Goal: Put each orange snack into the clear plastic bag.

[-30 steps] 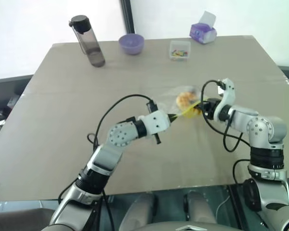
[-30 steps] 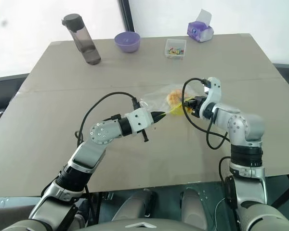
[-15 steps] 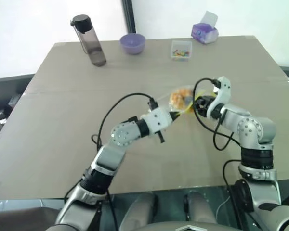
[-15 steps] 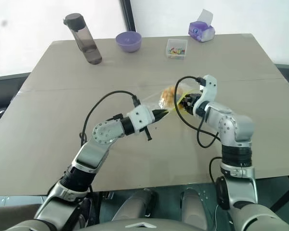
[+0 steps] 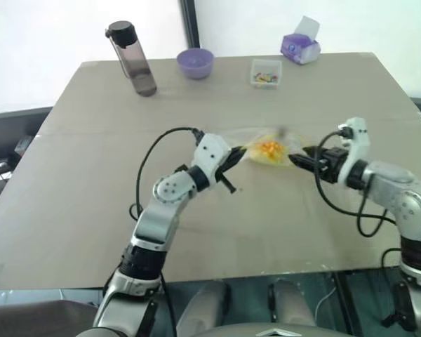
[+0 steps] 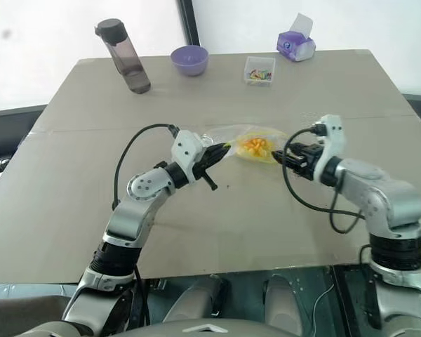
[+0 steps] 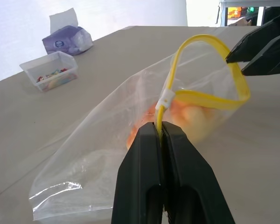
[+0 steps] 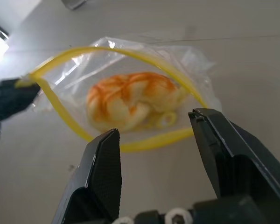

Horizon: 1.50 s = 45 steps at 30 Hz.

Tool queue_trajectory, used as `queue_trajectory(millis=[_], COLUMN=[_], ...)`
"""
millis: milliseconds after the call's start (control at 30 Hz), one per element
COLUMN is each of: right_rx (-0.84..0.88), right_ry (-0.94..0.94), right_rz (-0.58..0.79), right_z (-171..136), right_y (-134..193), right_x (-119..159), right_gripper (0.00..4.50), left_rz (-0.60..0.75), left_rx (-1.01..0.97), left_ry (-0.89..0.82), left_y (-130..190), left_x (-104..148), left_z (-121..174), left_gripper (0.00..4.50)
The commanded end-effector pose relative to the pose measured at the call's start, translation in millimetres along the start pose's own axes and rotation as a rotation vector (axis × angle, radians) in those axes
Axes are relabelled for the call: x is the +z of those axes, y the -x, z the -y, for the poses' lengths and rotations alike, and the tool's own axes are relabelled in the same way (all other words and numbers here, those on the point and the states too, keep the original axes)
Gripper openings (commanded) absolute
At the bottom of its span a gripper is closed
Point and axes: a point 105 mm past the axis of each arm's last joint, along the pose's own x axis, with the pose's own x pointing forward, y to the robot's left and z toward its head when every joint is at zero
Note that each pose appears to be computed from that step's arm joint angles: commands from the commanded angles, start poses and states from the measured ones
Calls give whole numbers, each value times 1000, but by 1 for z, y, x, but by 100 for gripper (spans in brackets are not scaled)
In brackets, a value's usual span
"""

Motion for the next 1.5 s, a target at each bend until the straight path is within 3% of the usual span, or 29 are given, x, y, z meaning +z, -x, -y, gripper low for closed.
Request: queue_trajectory(millis=[33,233,567,667,800,1033,1233,1367,1500], right_rx=[116,1,-92,-70,-49,-102,-258,-258,-180], right_ry=[249,560,713,724,727,759,839,878,894], right_rz=[-17,-120,1,19,8,6,39,37,10], right_z=[-17,11,19,15,11,23,58,59,47], right_y=[11,9,-31,-30,-28,-19,8,16,14], right_x=[2,-14,7,10,5,14,62,74,61], right_gripper=[268,268,268,191,5,5,5,5,120], left_rz=[49,47,45,43,44,64,248,252,243], left_rx=[6,-2,-5,-1,5,7,-14,-35,-40], left_ry=[-30,-32,-39,-41,-41,-64,-159,-251,-259], left_y=[0,-1,0,1,1,-2,-5,-8,-10], left_x=[14,14,14,14,14,19,71,78,75], left_z=[-2,0,0,-1,-1,-2,-5,-3,-1], left_gripper=[0,0,0,0,0,0,0,0,0])
